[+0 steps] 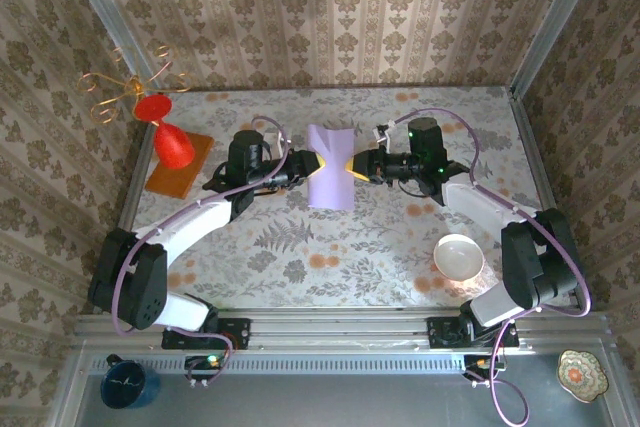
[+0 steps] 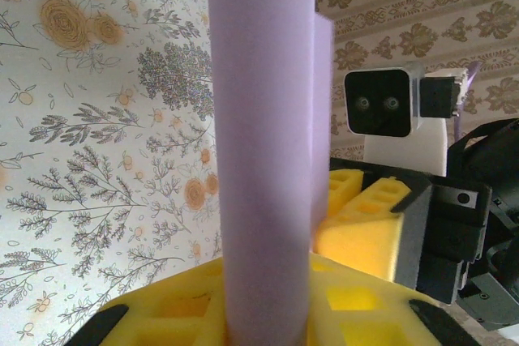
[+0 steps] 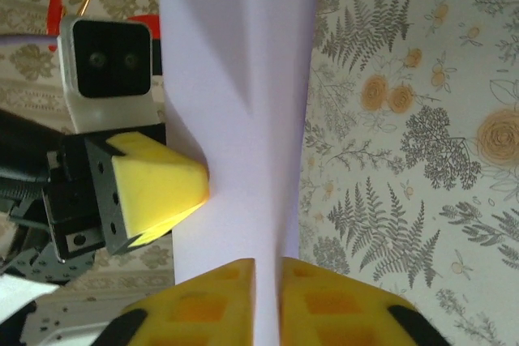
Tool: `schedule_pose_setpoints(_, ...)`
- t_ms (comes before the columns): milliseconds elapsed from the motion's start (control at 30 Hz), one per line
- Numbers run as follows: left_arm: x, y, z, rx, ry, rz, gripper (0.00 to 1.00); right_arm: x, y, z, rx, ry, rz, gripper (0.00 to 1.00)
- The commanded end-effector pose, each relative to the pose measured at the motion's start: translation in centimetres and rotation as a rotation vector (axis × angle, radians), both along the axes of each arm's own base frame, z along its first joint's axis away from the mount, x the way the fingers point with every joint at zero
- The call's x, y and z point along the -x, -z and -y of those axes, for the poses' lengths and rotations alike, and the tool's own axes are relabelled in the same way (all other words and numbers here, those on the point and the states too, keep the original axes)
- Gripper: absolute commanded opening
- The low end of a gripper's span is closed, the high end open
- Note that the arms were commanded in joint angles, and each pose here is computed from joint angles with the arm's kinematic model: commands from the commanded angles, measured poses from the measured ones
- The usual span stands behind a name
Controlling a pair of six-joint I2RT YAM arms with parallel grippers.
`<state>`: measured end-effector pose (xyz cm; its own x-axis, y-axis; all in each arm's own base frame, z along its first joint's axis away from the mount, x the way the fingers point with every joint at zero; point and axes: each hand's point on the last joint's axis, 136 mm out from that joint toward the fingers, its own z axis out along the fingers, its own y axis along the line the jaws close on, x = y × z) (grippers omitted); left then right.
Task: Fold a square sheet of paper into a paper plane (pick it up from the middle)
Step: First fold in half a square sheet of paper at the center of the table.
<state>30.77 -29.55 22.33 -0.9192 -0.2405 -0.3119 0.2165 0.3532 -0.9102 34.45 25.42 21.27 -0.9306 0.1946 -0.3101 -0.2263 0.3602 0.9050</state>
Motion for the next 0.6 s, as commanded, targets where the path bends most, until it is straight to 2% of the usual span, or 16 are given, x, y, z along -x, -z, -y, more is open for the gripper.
schedule_pose_setpoints(0,-0.2,0.3,-0.3,-0.004,-0.008,0.017,0.27,-0.6,-1.0,0.3,0.013,0.028,0.033,0.09)
schedule_pose_setpoints(67,-0.2,0.6,-0.5,-0.019,-0.02,0.011,0.35,-0.7,-0.9,0.6,0.036,0.041,0.035,0.0)
schedule_pose_setpoints(167,-0.6,1.6,-1.5,-0.076,-0.066,0.002,0.48,-0.6,-0.7,1.2,0.081,0.058,0.034,0.0)
schedule_pose_setpoints(300,-0.8,3.7,-3.8,-0.222,-0.133,-0.006,0.77,-0.6,-0.8,3.3,0.129,0.095,0.013,0.0)
schedule_pose_setpoints(433,-0.6,3.8,-5.3,-0.286,-0.165,0.049,0.89,-0.4,-2.3,5.4,0.167,0.12,0.027,0.0)
schedule_pose_setpoints(533,-0.4,3.7,-5.9,-0.303,-0.179,0.081,0.99,0.0,-3.1,5.6,0.2,0.108,0.021,0.0)
schedule_pose_setpoints(567,-0.4,3.7,-6.0,-0.308,-0.181,0.088,1.0,0.1,-3.3,5.5,0.202,0.104,0.017,0.0)
